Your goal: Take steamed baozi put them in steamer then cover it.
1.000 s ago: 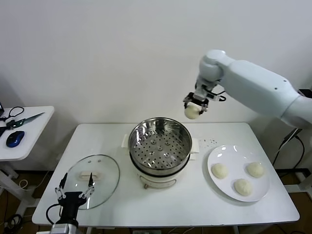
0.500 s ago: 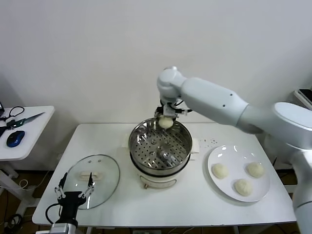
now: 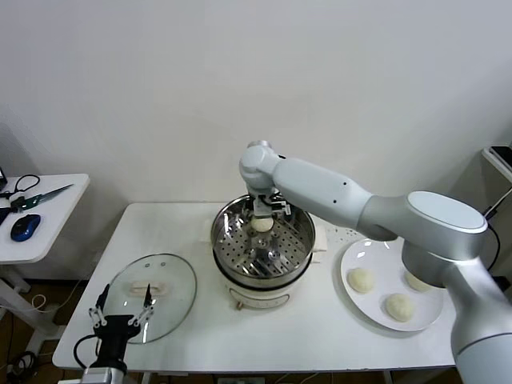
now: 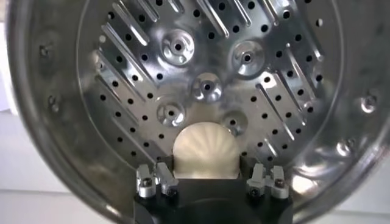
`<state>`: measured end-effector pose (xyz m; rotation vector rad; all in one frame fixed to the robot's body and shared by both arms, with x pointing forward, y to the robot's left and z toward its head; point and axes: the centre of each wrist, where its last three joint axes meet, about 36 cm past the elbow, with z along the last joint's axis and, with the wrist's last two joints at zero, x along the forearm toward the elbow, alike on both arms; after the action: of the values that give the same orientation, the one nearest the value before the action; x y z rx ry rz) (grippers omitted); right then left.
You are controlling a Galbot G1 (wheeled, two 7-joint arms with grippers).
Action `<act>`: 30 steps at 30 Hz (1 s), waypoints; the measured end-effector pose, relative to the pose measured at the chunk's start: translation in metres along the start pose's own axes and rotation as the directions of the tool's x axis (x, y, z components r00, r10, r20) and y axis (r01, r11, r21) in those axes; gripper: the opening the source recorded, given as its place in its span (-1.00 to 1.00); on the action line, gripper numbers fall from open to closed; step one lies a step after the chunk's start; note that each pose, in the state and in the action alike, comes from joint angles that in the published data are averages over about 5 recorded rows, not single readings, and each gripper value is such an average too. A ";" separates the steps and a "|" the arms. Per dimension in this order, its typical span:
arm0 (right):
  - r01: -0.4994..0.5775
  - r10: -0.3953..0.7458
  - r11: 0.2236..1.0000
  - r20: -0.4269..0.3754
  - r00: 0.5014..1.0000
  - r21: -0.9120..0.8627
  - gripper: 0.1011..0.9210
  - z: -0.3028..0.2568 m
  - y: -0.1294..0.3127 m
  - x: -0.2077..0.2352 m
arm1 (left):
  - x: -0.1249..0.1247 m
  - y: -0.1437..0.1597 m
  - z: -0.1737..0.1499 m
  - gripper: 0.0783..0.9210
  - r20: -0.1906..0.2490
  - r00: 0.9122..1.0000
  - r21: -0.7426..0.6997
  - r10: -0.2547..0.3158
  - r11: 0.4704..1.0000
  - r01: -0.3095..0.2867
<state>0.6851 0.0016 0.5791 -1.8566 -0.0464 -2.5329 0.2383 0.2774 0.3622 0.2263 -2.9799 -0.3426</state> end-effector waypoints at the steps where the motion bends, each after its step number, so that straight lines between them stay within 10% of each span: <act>1: -0.001 0.001 1.000 0.000 1.000 -0.001 0.60 0.000 0.000 -0.001 | 0.000 0.000 0.000 0.77 -0.001 1.000 0.000 0.001 1.000 -0.001; 18: -0.040 0.040 0.998 -0.001 0.999 -0.044 0.76 0.017 0.031 0.050 | 0.002 -0.002 -0.002 0.77 -0.003 1.000 -0.005 0.004 1.000 -0.004; 30: -0.148 0.200 0.803 0.028 0.979 -0.578 0.76 0.047 0.173 0.104 | 0.002 -0.003 -0.010 0.77 0.011 1.000 -0.012 0.015 1.000 -0.015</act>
<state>0.7017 -0.1680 0.6960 -2.0122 0.9510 -2.5033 0.2384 0.2717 0.3711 0.2017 -2.9878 -0.3610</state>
